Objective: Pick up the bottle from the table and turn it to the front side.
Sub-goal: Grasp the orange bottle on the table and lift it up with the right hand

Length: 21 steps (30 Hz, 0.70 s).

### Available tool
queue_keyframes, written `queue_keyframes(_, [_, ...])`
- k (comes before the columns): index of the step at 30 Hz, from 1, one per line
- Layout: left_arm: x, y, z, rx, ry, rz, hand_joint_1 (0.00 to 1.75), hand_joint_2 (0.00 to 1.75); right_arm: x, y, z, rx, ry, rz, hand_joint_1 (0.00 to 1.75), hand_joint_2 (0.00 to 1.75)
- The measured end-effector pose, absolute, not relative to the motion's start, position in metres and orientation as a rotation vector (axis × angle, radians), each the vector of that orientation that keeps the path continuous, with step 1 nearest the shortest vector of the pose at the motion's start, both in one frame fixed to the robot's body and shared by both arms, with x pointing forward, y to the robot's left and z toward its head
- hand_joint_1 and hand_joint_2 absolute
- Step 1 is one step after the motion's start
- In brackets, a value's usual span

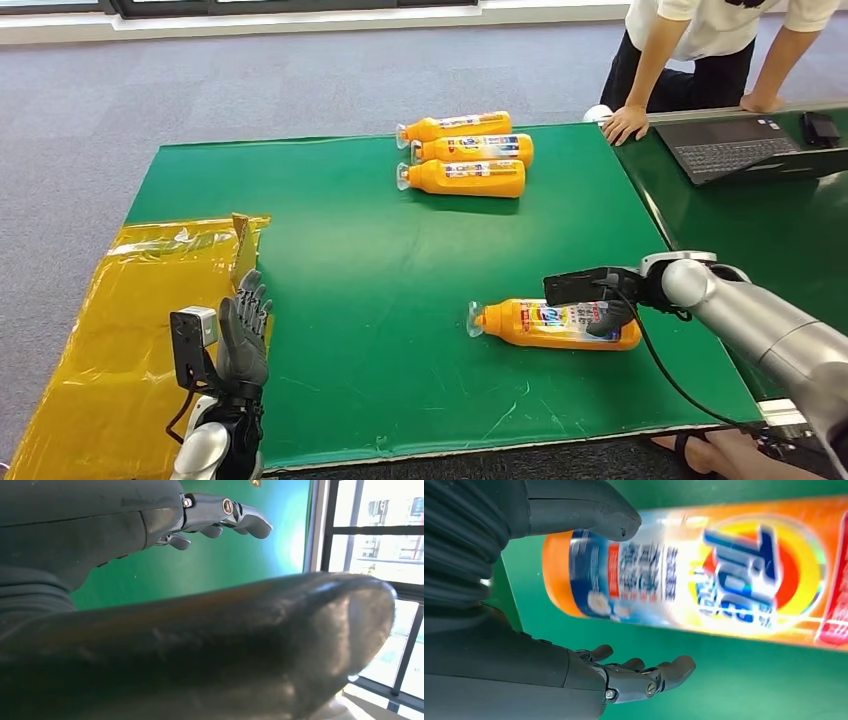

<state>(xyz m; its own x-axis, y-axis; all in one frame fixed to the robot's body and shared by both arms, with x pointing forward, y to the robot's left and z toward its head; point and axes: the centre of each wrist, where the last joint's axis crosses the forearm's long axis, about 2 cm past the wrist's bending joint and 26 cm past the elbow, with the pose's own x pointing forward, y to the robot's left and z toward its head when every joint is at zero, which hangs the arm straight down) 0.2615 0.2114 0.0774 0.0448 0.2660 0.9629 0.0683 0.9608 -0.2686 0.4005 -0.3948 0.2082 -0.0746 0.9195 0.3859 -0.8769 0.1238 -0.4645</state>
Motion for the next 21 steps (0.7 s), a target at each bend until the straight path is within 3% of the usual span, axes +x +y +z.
queue_keyframes(6, [0.260,0.209,0.075,-0.278,-1.514,0.149,0.00,0.00,0.393,-0.403,0.199,-0.102,-0.753,1.474,0.00,1.75])
queue_keyframes(10, [0.259,0.207,0.073,-0.285,-1.507,0.156,0.00,0.00,0.377,-0.402,0.165,-0.133,-0.792,1.472,0.00,1.75])
queue_keyframes(15, [0.255,0.207,0.070,-0.286,-1.492,0.169,0.00,0.00,0.362,-0.382,0.123,-0.191,-0.856,1.488,0.00,1.75])
queue_keyframes(21, [0.256,0.206,0.074,-0.293,-1.497,0.173,0.00,0.00,0.360,-0.366,0.108,-0.203,-0.854,1.468,0.00,1.75])
